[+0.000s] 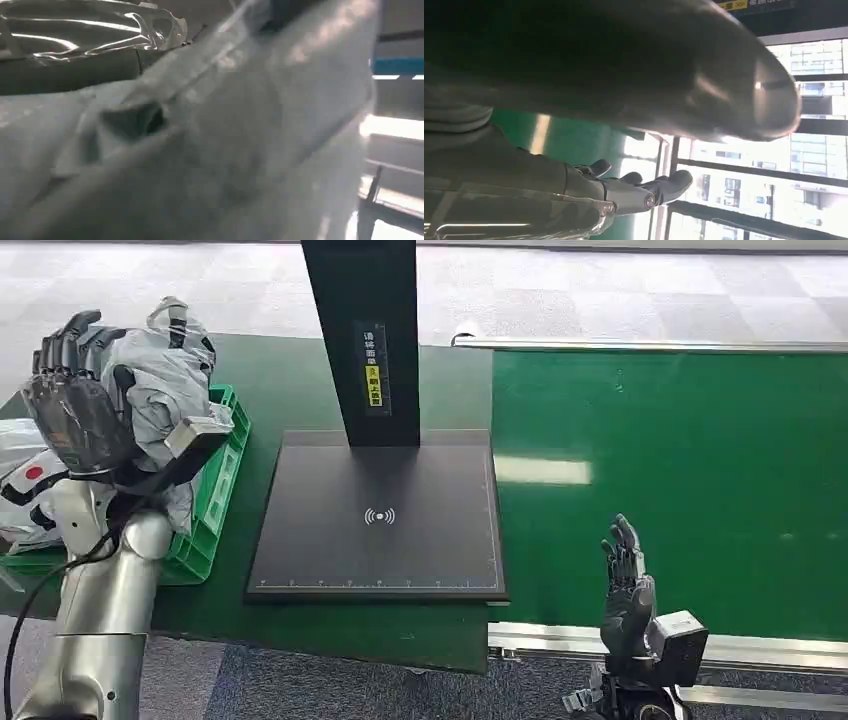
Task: Moved the parcel from conveyor to table for the left to box.
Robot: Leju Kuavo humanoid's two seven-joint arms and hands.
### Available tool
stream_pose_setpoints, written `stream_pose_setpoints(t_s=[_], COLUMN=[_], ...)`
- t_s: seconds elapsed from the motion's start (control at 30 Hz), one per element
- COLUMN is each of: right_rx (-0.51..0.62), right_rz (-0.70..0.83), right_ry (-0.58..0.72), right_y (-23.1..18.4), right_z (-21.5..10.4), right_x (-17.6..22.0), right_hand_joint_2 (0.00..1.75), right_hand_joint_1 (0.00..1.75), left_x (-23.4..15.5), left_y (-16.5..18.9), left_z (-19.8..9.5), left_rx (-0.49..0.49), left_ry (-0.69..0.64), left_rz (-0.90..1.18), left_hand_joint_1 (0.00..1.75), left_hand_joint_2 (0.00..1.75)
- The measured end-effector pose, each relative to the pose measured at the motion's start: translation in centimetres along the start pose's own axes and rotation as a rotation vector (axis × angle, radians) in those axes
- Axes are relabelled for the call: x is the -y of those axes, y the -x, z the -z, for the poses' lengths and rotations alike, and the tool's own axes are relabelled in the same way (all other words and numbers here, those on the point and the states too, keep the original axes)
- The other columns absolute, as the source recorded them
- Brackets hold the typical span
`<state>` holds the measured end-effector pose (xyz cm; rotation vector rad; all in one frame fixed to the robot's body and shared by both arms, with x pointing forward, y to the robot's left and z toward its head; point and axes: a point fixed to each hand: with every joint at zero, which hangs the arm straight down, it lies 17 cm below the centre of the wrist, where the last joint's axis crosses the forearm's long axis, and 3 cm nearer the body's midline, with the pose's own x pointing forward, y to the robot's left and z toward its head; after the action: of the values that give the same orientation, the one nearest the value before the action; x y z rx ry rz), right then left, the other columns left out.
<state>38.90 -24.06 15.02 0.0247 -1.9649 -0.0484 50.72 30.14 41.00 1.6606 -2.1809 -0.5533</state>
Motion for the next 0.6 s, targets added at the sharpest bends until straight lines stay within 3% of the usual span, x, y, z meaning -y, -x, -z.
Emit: stream_pose_setpoints(t_s=[0.17,0.33,0.6], right_rx=[0.012,0.020,0.023], right_rz=[0.004,0.006,0.006], right_ry=[0.001,-0.001,-0.002], right_y=[-0.2,-0.3,-0.3], right_z=[0.2,0.8,1.2], right_x=[0.0,-0.1,-0.2], right_hand_joint_2=[0.00,0.00,0.00], right_hand_joint_1=[0.00,0.00,0.00], left_x=[-4.7,-7.6,-10.0], left_y=[-0.3,2.9,5.4], left_z=[1.7,4.3,6.4], left_rx=[0.111,0.058,-0.003], left_ry=[-0.128,-0.176,-0.223], left_rz=[0.077,0.247,0.330], left_hand_joint_1=[1.75,1.75,1.75], left_hand_joint_2=[1.75,1.75,1.75])
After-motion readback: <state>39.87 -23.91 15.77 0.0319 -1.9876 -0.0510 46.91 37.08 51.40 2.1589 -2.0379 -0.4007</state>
